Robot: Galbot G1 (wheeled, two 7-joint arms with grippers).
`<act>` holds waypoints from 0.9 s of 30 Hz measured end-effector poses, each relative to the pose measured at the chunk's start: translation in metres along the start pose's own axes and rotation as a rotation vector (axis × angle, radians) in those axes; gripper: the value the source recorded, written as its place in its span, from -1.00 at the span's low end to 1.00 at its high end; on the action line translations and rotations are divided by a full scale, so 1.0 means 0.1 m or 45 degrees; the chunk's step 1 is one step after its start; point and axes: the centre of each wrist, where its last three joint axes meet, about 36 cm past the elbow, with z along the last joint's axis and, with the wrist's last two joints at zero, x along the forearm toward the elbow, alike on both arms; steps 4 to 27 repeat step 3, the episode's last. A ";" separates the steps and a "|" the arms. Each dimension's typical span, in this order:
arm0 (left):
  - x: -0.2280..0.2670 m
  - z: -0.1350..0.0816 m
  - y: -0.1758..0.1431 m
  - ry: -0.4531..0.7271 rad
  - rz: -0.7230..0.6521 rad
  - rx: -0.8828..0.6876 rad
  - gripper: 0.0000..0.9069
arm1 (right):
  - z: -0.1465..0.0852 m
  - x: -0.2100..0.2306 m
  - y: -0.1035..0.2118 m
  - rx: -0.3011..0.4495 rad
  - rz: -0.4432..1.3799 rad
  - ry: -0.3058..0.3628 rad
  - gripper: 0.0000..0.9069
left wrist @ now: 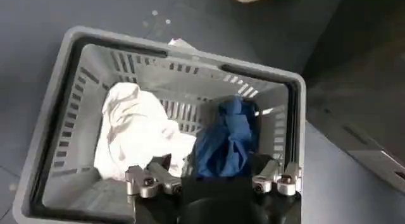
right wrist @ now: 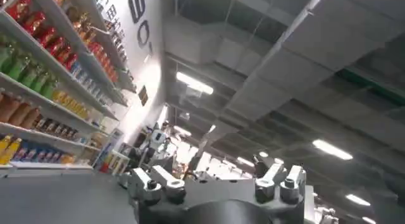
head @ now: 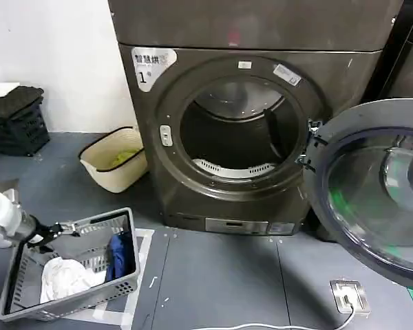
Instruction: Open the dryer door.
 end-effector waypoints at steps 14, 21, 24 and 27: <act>-0.01 0.01 0.02 0.011 -0.009 0.002 1.00 | 0.01 0.00 0.02 0.000 -0.005 0.001 1.00; -0.01 0.01 0.02 0.011 -0.009 0.002 1.00 | 0.01 0.00 0.02 0.000 -0.005 0.001 1.00; -0.01 0.01 0.02 0.011 -0.009 0.002 1.00 | 0.01 0.00 0.02 0.000 -0.005 0.001 1.00; -0.01 0.01 0.02 0.011 -0.009 0.002 1.00 | 0.01 0.00 0.02 0.000 -0.005 0.001 1.00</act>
